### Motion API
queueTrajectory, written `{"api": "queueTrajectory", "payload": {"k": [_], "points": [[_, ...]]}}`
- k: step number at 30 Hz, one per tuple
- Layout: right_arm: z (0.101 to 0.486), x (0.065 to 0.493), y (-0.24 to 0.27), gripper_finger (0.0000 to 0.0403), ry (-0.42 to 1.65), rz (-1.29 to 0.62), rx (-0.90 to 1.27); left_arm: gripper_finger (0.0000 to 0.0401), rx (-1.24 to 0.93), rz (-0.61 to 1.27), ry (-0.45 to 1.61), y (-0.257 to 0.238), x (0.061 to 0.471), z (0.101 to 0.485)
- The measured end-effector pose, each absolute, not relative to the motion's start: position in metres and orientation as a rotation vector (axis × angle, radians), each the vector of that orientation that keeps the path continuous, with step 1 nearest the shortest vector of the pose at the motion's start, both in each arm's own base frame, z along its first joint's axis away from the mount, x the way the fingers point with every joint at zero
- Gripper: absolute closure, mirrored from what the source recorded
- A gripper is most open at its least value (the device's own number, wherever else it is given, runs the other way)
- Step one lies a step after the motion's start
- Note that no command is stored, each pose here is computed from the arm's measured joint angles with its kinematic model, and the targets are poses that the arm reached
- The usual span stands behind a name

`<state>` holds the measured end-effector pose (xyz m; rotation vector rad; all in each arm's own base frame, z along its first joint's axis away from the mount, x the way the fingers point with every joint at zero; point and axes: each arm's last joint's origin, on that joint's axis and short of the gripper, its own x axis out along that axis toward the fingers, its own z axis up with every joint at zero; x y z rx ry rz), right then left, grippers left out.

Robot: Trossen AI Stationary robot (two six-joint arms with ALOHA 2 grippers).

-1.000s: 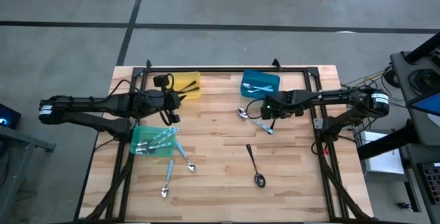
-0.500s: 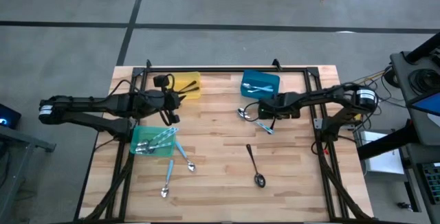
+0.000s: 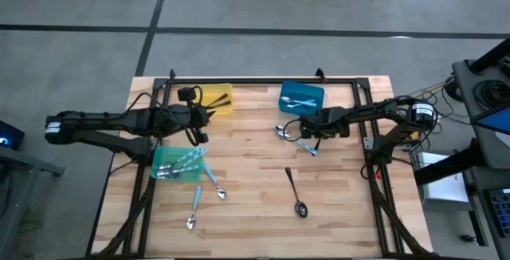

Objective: Sort silverware by color (type)
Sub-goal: Put the black spoon into the yellow bin

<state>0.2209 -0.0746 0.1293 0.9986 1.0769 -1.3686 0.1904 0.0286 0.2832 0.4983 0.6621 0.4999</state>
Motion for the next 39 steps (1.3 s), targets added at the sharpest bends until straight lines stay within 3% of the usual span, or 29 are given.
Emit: {"api": "queueTrajectory", "payload": {"k": [5, 22, 32, 39], "points": [[0.129, 0.22, -0.074, 0.0387, 1.108, -1.341, 0.962, 0.0361, 0.495, 0.501, 0.661, 0.029, 0.19, 0.283], [0.153, 0.194, -0.066, 0.0393, 1.253, -1.356, 0.902, 0.0361, 0.457, 0.509, 0.675, 0.028, 0.189, 0.281], [0.189, 0.187, -0.052, 0.0393, 1.163, -1.052, 0.865, 0.0361, 0.421, 0.521, 0.664, 0.028, 0.189, 0.281], [0.209, 0.206, -0.033, 0.0394, 0.832, -0.651, 0.72, 0.0361, 0.391, 0.516, 0.628, 0.028, 0.191, 0.283]]}}
